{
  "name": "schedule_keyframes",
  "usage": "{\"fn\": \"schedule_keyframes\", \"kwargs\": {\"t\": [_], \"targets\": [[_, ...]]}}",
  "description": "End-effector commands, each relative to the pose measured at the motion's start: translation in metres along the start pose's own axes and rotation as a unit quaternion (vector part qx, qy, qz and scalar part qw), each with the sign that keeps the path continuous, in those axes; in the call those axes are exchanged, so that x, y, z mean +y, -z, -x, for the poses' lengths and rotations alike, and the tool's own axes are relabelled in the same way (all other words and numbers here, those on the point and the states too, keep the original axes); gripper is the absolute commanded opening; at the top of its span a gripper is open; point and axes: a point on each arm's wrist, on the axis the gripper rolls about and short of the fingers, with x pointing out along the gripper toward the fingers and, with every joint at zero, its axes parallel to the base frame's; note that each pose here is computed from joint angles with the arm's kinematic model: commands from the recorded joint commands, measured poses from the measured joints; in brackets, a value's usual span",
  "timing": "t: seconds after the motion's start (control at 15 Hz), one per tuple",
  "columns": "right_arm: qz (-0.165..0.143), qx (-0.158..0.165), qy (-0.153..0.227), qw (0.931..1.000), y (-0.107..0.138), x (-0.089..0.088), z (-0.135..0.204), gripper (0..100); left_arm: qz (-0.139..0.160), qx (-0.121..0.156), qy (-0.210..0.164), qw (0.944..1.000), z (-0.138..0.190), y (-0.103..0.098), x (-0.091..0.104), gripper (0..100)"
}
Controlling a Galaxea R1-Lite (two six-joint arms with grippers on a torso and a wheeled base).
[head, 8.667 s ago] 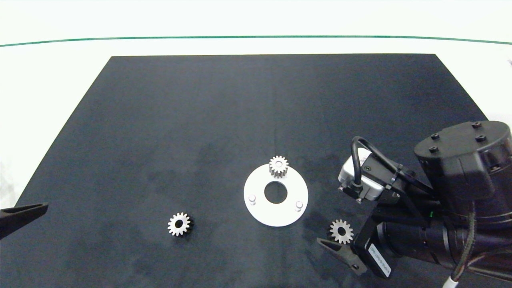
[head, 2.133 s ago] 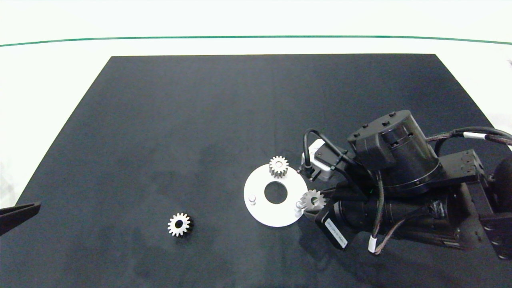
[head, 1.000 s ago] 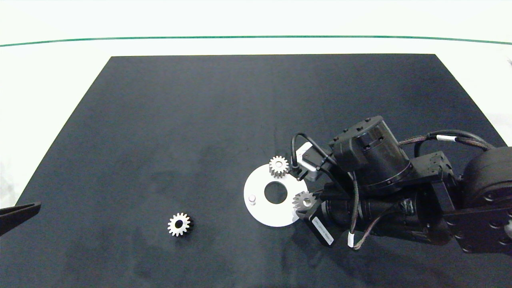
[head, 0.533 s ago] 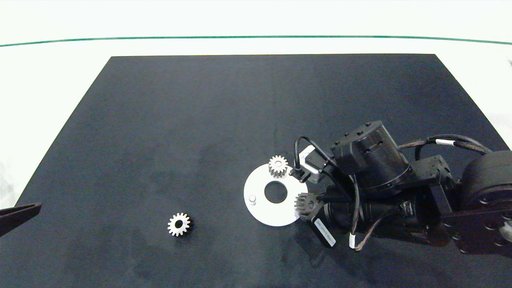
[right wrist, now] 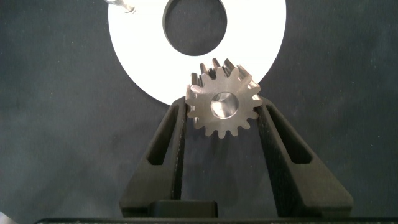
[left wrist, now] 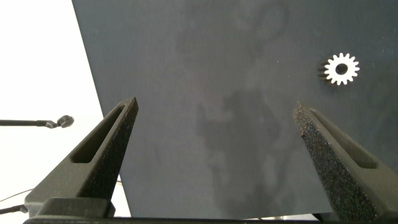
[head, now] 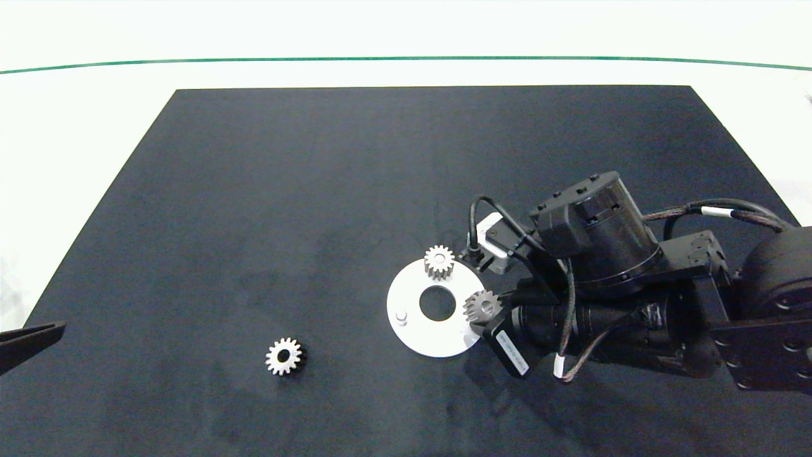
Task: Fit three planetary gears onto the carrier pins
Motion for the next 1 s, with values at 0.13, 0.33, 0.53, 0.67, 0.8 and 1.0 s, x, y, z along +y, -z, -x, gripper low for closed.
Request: {"fn": "schedule_keyframes", "kwargs": {"t": [0.13,0.33,0.53,0.67,0.8,1.0], "targets": [[0.004,-0.001,-0.004,1.0000,-0.0004,0.0034,0.0007,4,-0.001,0.002,0.001,1.0000,-0.0002,0.0003,-0.0002,100],[0.006,0.004,-0.006,1.0000,0.0012,0.0051,-0.0011,4,-0.001,0.002,0.001,1.0000,0.0003,0.0006,-0.0002,100],[0.007,0.003,-0.007,0.9999,0.0012,0.0061,0.0001,4,-0.001,0.002,0.001,1.0000,0.0003,0.0006,-0.0002,100],[0.008,0.007,-0.008,0.9999,0.0047,0.0059,0.0006,4,-0.002,0.003,0.001,1.0000,-0.0002,0.0004,-0.0002,100],[0.009,0.015,-0.008,0.9998,0.0086,0.0067,-0.0009,4,-0.002,0.003,0.001,1.0000,0.0000,0.0008,-0.0003,100],[-0.005,0.015,-0.008,0.9998,0.0086,0.0066,-0.0021,4,-0.002,0.003,0.001,1.0000,-0.0004,0.0007,-0.0003,100]]}}
